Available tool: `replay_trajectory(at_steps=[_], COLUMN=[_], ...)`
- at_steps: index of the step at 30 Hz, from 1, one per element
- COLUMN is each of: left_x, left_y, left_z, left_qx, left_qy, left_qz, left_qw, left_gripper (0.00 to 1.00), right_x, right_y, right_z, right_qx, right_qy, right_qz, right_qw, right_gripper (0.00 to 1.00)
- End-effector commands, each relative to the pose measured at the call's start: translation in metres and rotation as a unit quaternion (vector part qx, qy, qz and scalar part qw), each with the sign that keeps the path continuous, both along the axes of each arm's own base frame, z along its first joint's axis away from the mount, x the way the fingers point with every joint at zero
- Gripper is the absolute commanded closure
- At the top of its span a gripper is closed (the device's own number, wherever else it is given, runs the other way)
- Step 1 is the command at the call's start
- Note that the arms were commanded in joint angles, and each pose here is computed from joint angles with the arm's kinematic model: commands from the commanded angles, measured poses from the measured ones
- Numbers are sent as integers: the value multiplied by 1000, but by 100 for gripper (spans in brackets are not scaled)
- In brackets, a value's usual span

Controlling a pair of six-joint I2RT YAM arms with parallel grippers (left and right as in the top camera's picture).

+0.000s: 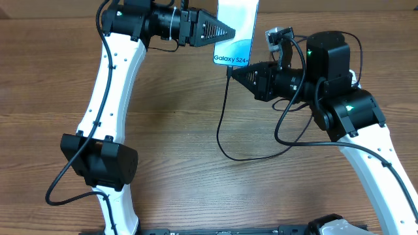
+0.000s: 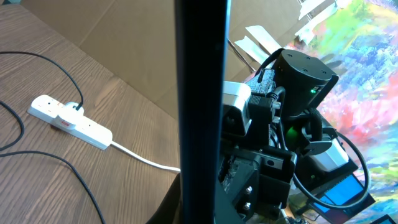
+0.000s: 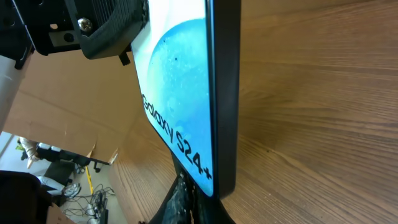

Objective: Plug charger to phone and switch on socket
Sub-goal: 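Open the right gripper and pull it away from the plugged cable, then lower the phone flat onto the table with the left gripper and release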

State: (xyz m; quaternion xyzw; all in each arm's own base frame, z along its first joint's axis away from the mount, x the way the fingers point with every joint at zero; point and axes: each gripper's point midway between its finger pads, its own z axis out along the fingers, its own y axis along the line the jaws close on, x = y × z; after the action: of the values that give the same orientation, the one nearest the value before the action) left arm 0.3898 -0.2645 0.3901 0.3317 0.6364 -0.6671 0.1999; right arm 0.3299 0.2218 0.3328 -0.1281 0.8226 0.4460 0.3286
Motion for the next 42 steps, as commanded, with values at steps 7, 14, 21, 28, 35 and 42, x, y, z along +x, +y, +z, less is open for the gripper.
replay_trajectory(at_steps=[7, 14, 21, 28, 35, 42], left_x=[24, 45, 48, 51, 49, 61], left_y=[2, 28, 37, 30, 31, 42], left_z=[-30, -105, -194, -272, -331, -349], left_qx=[93, 261, 345, 358, 379, 417], left_qy=[3, 74, 203, 302, 346, 312], left_qz=[91, 194, 197, 158, 141, 172], left_qw=[991, 943, 895, 869, 847, 836], left_gripper=[96, 96, 96, 96, 96, 96], right_x=[-1, 12, 6, 1, -1, -1], right_y=[-12, -72, -98, -101, -101, -101], right_z=[7, -37, -60, -67, -69, -69], right_qx=[-8, -86, -139, -149, -151, -151], right_qy=[9, 85, 126, 142, 147, 147], right_qz=[-20, -141, -191, -193, -192, -192], right_qw=[1000, 982, 963, 960, 958, 959], right_gripper=[37, 0, 0, 0, 0, 0])
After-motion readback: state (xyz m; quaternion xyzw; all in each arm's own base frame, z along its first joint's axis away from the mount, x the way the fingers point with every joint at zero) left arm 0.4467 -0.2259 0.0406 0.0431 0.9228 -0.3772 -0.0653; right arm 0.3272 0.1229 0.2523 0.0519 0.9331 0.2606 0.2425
